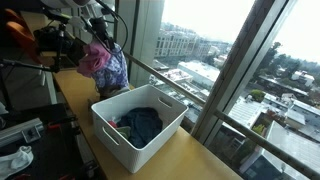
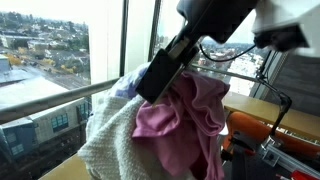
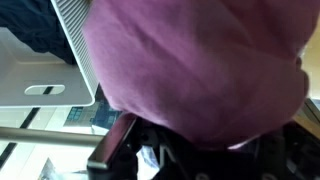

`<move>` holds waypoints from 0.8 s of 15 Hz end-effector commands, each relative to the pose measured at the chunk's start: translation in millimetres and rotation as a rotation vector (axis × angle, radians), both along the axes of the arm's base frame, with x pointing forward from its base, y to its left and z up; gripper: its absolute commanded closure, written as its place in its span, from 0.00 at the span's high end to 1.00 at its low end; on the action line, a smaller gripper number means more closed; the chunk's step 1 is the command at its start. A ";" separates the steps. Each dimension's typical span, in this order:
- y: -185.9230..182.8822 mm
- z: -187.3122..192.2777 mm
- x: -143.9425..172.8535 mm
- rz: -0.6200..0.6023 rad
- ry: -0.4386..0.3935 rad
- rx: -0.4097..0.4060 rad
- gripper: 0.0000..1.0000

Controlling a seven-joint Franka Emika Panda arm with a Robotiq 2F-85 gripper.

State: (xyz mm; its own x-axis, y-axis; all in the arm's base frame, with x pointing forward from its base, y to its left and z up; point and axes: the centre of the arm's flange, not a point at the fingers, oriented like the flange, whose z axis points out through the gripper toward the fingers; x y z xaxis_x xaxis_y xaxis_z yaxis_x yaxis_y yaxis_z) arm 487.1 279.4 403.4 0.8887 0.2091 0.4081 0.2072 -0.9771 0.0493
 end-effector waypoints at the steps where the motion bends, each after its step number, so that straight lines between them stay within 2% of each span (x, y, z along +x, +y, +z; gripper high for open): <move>1: -4.5 -33.5 39.7 -0.003 0.052 0.047 0.00; 6: -19.7 -83.8 95.9 -0.007 0.153 0.093 0.00; 12: -18.6 -123.0 153.0 0.020 0.210 0.150 0.00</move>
State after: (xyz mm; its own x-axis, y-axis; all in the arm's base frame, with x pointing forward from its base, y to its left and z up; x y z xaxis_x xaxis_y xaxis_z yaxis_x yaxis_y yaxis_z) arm 600.4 255.7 288.6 0.9500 0.1696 0.2623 0.2037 -0.9730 -0.1087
